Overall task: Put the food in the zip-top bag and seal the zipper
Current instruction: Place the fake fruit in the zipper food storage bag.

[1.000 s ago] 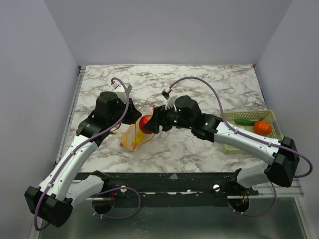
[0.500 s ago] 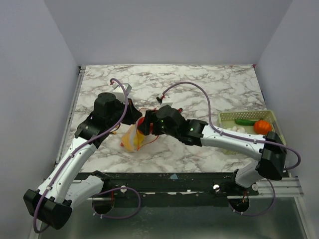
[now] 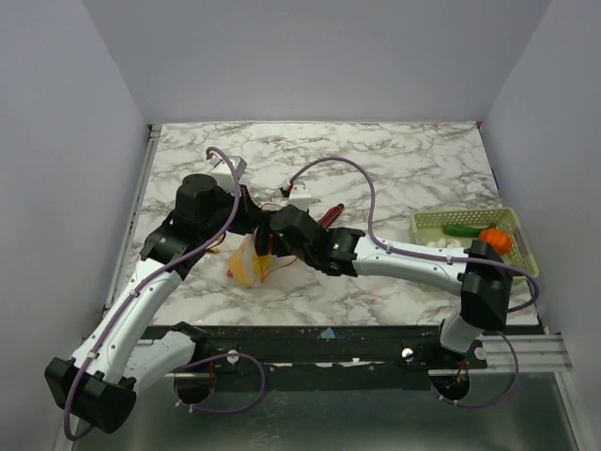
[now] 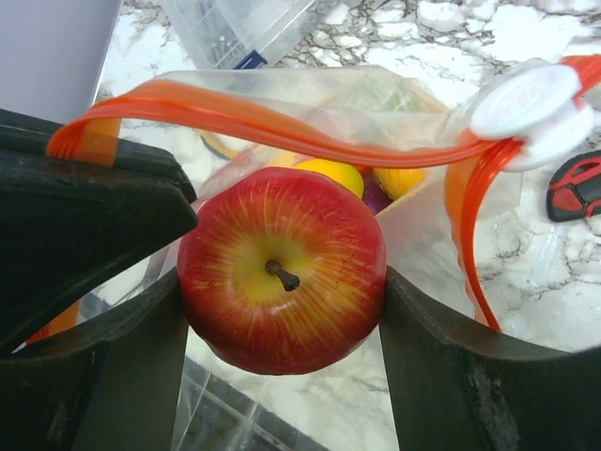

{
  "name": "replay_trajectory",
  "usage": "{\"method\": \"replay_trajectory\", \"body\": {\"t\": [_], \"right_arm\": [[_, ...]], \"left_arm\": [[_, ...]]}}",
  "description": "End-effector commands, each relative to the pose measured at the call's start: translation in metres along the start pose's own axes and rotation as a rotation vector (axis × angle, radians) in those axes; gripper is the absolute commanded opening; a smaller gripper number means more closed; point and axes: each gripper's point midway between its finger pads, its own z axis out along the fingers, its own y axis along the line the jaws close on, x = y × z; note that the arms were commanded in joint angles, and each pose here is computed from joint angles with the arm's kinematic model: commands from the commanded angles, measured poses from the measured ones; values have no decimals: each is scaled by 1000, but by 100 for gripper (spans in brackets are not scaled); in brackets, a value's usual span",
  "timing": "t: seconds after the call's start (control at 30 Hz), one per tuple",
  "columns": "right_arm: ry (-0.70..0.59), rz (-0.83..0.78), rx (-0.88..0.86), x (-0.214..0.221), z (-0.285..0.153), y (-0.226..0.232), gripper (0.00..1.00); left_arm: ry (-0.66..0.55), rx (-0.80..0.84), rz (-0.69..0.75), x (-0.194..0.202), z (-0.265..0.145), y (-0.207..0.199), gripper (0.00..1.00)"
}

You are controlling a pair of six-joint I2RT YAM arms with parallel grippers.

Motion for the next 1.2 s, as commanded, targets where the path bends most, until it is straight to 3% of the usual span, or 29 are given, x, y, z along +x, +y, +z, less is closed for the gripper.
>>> {"method": "replay_trajectory", "body": {"t": [0.0,0.1,0.2,0.27,0.47,0.57,0.7,0.93,1.17], "right_arm": [[-91,19,82,-17,10,-2,17],[-136,221,394,-12,-5,-59,12],[-169,304,466,-10,-16,-77,7],[-154,297,425,-7,-15,-73,7],[-75,114,61,-11,3,-3,9],[-116,100,-17,-19,3,9,12],[-178,93,4,-29,6,5,30],[-222,93,97,-33,20,-7,45],[-169,49,126,-22,26,-9,66]], "left_arm": [[-24,37,14,-6,-1,-6,0],[-32,-2,13,-6,-2,1,0],[-31,-28,11,-7,-3,5,0],[-30,-22,11,-7,-2,4,0],[-24,-11,10,-6,-1,2,0],[-22,2,9,-6,-2,0,0],[-30,-1,14,-7,-2,0,0],[-33,16,16,-7,-3,-3,0],[-30,5,13,-7,-4,-1,0]]}}
